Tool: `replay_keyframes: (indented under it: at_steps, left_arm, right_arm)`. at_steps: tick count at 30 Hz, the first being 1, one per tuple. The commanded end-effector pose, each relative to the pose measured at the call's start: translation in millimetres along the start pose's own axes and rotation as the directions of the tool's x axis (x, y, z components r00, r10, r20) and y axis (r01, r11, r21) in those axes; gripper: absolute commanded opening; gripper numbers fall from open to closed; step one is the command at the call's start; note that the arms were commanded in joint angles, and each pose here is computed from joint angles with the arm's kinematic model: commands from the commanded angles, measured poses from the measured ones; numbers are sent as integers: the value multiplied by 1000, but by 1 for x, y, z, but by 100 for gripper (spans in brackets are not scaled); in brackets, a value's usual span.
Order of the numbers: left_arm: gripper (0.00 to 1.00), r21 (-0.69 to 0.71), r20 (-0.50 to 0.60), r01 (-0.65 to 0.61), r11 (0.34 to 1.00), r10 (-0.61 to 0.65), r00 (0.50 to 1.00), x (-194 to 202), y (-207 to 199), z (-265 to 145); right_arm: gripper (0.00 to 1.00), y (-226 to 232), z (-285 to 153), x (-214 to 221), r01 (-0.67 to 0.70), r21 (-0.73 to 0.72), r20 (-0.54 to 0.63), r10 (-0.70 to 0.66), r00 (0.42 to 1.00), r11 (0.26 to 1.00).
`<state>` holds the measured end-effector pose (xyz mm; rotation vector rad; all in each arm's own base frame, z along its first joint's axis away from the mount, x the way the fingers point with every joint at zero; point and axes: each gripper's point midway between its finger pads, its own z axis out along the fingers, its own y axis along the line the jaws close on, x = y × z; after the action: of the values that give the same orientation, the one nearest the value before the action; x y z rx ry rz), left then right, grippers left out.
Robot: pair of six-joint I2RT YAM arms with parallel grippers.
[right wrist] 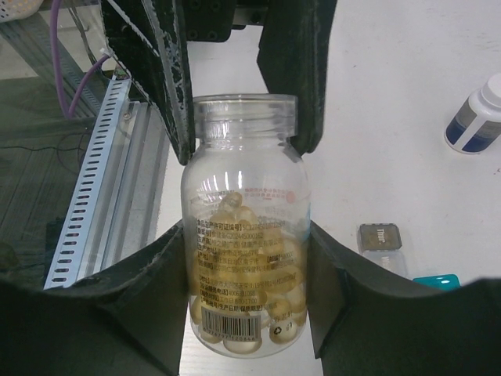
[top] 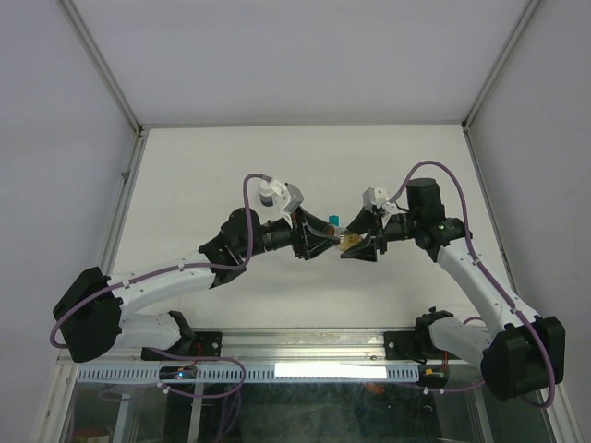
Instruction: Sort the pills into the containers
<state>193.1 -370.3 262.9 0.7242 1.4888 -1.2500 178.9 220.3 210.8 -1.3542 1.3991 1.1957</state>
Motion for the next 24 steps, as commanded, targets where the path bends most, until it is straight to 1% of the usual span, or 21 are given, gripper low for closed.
replay_keyframes:
  at_steps: [1,6,7,8,10,12,13,15,17,20,24]
  left_arm:
    - [43,87,41,-5,996,2,999,-24,-15,7]
    - [12,88,35,20,996,-23,999,-25,-13,8]
    - [6,86,38,26,996,-30,999,-26,-12,7]
    - [0,85,41,34,996,-37,998,-27,-12,7]
    - [0,76,46,52,996,-56,997,-29,-10,7]
    - [0,63,46,73,995,-76,996,-28,-7,8]
    - [0,55,44,86,995,-89,995,-27,-5,8]
    - [0,39,39,105,994,-107,994,-26,-2,11]
    - [0,28,31,117,993,-118,993,-23,1,13]
    - [0,15,27,124,992,-124,992,-23,4,16]
    - [0,11,34,128,992,-128,991,-26,6,18]
  right_arm:
    - [0,1,-3,-26,96,-15,45,-95,994,995]
    - [0,-1,-3,-24,89,-8,36,-88,995,996]
    - [2,-2,-2,-22,86,-5,32,-85,996,996]
    - [9,-3,-3,-21,85,3,26,-85,996,996]
    - [31,-7,-3,-19,77,18,15,-77,997,997]
    - [50,-10,-3,-18,66,31,7,-67,998,997]
    - [58,-11,-3,-17,61,39,3,-61,998,997]
    - [68,-15,-2,-16,56,59,-9,-56,998,997]
    - [72,-17,-2,-14,53,74,-22,-52,998,996]
    - [76,-20,0,-13,50,84,-34,-47,998,995]
    - [76,-21,6,-9,39,90,-52,-35,998,995]
